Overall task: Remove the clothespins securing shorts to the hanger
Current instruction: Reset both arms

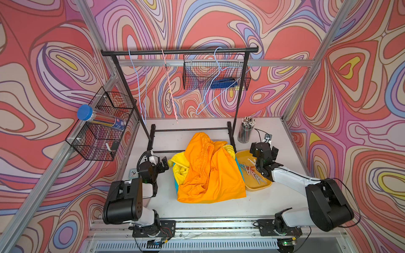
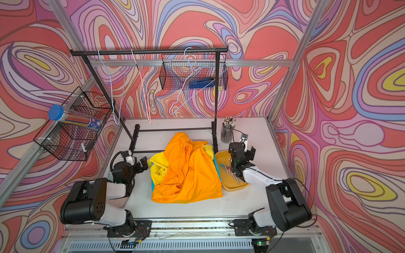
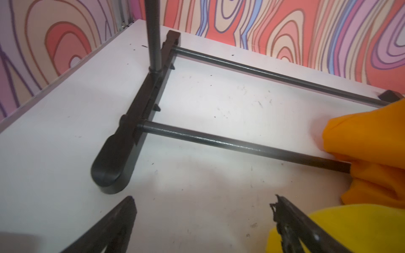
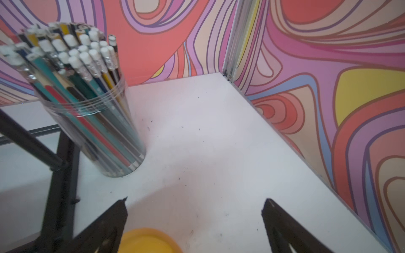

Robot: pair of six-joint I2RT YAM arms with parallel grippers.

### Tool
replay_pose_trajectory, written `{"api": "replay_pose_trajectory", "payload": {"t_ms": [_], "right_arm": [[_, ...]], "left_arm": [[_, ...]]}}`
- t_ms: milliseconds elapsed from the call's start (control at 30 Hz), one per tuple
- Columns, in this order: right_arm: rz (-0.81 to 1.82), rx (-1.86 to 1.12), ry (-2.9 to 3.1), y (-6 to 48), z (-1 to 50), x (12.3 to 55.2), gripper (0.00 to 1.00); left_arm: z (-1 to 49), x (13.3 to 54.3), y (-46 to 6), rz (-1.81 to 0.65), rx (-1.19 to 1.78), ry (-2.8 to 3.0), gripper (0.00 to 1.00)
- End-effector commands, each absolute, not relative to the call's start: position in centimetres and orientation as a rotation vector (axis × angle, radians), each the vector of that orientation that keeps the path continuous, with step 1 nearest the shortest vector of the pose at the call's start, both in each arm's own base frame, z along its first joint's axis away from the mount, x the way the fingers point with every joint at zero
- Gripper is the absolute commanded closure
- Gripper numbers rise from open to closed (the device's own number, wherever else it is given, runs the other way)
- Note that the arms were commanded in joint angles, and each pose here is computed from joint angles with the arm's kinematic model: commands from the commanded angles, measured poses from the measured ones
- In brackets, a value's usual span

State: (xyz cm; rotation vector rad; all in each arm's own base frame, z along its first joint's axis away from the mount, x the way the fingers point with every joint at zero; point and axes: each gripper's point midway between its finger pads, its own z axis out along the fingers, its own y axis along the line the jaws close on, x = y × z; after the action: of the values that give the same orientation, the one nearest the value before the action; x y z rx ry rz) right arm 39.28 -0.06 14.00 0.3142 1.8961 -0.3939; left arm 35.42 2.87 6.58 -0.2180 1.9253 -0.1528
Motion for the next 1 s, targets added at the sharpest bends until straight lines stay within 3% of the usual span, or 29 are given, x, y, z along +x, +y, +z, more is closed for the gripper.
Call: {"api": "replay_pose_trajectory", "payload": {"t_ms": [0,133,300,400,500,600,967], "right_arm": [[-0.447,0.322,1.673,-1.8,17.4,40.3,0.02],[-0.459,0.303,1.553,-3.0,18.4,41.1,0.02],[-0.198,0.445,1.436,-5.6,15.9,39.6,0.02],[-0.101,0.307,1.433,-3.3,17.3,39.1,0.02],[-0.185,0.31,1.396,-4.2,20.6,37.5,0.02],[-0.221,0.239,1.663,-3.6,19.6,38.0,0.02],[-0.224,0.26,1.746,-3.6,15.0,40.3,0.02]], "left_arm": [[10.4,36.6,1.8,-0.156,-0.084,1.756,0.0],[9.9,37.4,2.1,-0.109,-0.113,1.808,0.0],[10.0,36.9,2.4,-0.098,-0.129,1.794,0.0],[10.0,36.8,2.5,-0.092,-0.138,1.789,0.0],[10.0,36.9,2.5,-0.092,-0.139,1.788,0.0],[9.9,37.0,2.6,-0.092,-0.142,1.801,0.0],[9.8,37.4,2.4,-0.088,-0.136,1.819,0.0]]}}
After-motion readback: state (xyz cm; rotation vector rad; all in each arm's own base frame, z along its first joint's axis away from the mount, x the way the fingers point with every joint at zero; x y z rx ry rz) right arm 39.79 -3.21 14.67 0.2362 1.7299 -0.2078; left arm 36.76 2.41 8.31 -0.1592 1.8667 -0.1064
